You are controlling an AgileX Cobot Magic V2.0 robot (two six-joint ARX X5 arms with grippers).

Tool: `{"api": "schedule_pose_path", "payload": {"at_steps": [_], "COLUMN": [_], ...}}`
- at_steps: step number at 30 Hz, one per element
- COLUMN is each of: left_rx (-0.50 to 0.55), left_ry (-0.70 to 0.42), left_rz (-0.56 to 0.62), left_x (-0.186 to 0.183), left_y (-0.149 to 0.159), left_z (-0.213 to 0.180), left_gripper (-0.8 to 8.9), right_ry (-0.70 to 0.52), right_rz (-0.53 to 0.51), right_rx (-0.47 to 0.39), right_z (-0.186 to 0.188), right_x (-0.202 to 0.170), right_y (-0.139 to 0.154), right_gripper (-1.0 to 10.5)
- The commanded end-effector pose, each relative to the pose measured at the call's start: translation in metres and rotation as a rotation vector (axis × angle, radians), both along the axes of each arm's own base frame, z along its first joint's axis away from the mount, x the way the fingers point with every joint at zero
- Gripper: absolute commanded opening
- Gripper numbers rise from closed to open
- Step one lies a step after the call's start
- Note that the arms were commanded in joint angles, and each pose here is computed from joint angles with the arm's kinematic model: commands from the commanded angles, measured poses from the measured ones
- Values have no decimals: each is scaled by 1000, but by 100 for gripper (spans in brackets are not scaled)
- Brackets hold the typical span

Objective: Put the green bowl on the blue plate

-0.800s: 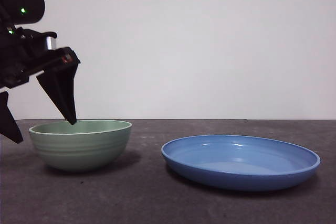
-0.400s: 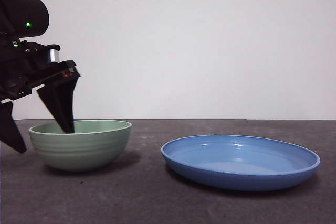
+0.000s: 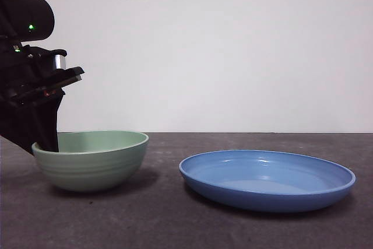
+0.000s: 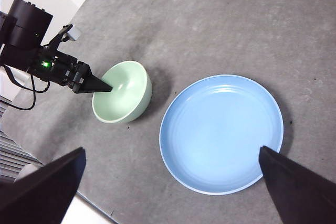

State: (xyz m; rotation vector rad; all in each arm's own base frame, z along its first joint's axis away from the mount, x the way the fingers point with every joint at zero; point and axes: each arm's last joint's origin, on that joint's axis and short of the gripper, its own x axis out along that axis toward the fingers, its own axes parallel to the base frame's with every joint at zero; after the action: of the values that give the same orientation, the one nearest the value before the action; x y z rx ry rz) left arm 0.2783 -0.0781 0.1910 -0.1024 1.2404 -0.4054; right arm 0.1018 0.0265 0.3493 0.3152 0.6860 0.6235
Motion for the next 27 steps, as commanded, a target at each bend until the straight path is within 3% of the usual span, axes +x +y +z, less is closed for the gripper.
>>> {"api": "schedule_pose_path", "payload": {"at_steps": [1, 7, 15, 27], "left_rx": [-1, 75, 62, 28], "left_ry": [-17, -9, -42, -56], "left_rz": [-1, -5, -108, -275], "left_x": [7, 9, 9, 27], "left_y": [-3, -11, -46, -144], "left_z": [7, 29, 75, 91], "left_gripper": [15, 15, 15, 15], "right_ry": [-14, -14, -14, -14], "right_rz": [0, 1, 0, 0], "right_rx": [9, 9, 9, 9], "right_z": [5, 5, 5, 5], "right_x": [0, 0, 0, 0], "right_y": [0, 0, 0, 0], "right_gripper": [575, 575, 575, 575]}}
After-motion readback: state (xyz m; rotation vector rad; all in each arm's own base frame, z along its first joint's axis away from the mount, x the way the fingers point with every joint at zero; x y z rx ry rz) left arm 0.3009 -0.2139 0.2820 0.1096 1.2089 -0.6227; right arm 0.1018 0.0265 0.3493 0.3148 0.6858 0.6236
